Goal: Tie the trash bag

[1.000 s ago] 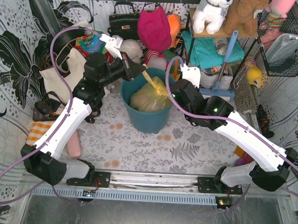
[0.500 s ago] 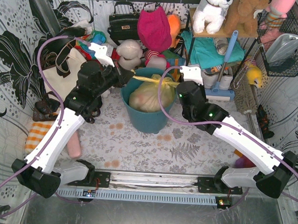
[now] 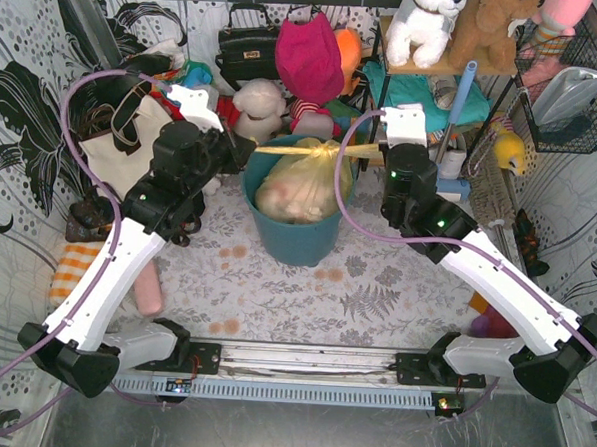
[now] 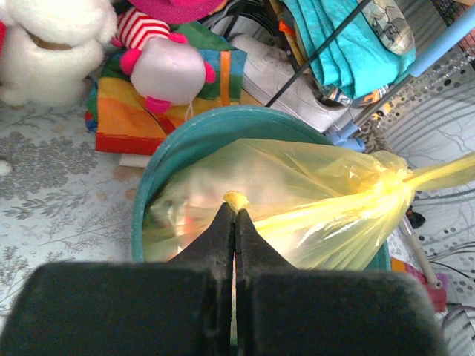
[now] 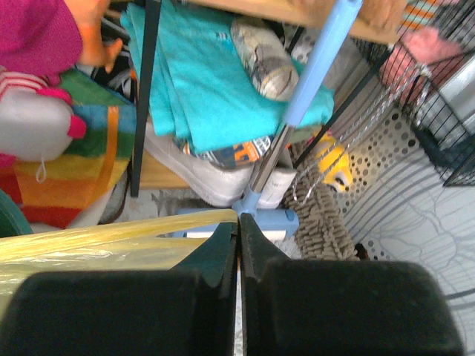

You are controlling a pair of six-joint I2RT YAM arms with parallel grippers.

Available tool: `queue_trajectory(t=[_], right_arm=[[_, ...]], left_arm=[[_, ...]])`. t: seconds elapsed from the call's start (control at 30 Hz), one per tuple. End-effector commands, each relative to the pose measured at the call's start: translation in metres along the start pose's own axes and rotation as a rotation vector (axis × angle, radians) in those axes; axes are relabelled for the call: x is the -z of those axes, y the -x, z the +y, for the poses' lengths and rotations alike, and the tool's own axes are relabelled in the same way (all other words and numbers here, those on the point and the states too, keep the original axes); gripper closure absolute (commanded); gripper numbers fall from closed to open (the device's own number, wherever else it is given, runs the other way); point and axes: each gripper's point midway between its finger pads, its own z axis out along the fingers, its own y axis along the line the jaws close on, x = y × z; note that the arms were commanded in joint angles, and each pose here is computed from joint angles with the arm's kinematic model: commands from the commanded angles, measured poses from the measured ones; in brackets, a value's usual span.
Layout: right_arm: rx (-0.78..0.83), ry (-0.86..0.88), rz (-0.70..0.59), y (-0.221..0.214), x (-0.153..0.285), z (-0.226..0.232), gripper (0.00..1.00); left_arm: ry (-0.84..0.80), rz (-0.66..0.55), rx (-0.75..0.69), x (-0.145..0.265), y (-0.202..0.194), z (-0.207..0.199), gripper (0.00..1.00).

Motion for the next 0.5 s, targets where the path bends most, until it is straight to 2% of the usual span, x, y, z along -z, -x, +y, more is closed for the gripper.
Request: queue_trajectory(t=[0.0,0.1,0.33,0.47], right_arm=[[-0.047,-0.204,-0.047,0.043,0.005,-0.066,1.0],[-0.036,-0.18,-0.029,0.029,0.001,-0.054,1.0],[-0.031,-0.114,0.12,-0.044,-0.009,-0.021,1.0],[-0.049,-0.114,0.142,-0.055,-0.015,-0.024,1.0]], left_arm=[[0.256,-0.19,-0.108,0.033,0.063,0.04,1.0],[0.338,-0.177,-0.13,0.035,0.055,0.059,1.0],[0.483,-0.072,-0.109,0.039,0.006,0.112,1.0],[0.511,-0.053,-0.095,0.045,-0.002,0.127,1.0]])
